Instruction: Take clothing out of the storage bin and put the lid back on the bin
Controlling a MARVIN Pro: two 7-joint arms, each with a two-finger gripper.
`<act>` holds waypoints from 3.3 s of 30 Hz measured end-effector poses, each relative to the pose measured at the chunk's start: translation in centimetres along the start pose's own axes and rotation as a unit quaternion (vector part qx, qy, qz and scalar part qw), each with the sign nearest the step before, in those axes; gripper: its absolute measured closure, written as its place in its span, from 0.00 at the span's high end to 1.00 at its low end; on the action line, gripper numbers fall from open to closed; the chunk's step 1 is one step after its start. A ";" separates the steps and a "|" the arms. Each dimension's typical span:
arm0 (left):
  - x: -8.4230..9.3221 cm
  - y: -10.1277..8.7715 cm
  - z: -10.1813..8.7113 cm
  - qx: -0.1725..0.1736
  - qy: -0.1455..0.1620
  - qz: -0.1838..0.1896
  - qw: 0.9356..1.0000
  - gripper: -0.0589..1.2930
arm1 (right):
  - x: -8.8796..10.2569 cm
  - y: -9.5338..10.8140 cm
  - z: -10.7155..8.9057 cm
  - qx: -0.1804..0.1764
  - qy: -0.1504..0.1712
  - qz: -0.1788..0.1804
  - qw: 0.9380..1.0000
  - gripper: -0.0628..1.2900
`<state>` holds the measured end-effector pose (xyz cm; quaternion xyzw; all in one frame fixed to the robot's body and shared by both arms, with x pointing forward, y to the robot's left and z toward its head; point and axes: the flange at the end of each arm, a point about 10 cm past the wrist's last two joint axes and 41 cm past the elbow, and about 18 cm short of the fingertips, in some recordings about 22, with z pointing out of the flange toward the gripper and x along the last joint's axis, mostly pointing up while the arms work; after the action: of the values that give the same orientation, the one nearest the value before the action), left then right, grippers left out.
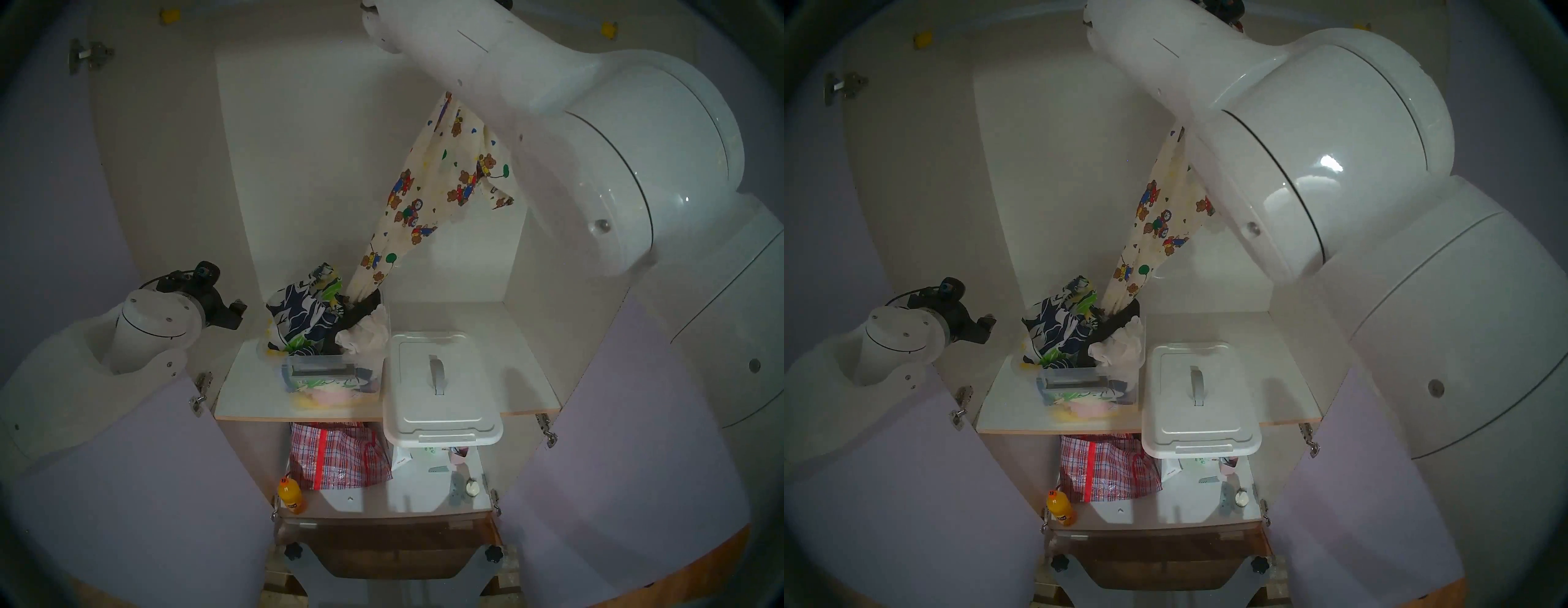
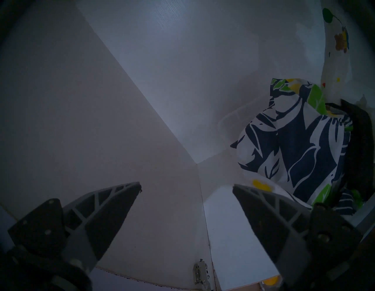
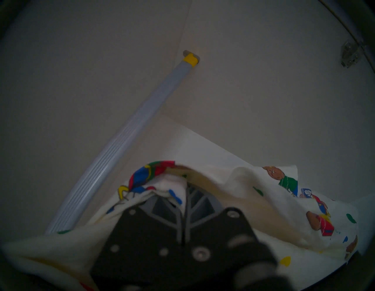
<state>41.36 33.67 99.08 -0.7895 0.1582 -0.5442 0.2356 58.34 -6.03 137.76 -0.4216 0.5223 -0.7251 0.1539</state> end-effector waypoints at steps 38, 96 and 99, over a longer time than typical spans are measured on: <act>-0.6 0.2 0.0 0.008 -0.007 0.003 1.000 0.95 | 5.1 1.5 5.4 -0.012 0.062 -0.009 0.998 0.03; -0.1 0.3 -0.2 0.018 0.009 -0.006 1.000 0.95 | -11.4 28.8 11.4 -0.116 -0.262 -0.256 0.923 0.03; -0.1 0.3 -0.2 0.018 0.009 -0.007 1.000 0.95 | -11.3 30.0 11.9 -0.119 -0.282 -0.272 0.912 0.03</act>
<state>41.10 33.46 98.92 -0.7811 0.1451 -0.5559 0.2446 67.71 -18.19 107.26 -0.7494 0.4050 -0.5223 0.0399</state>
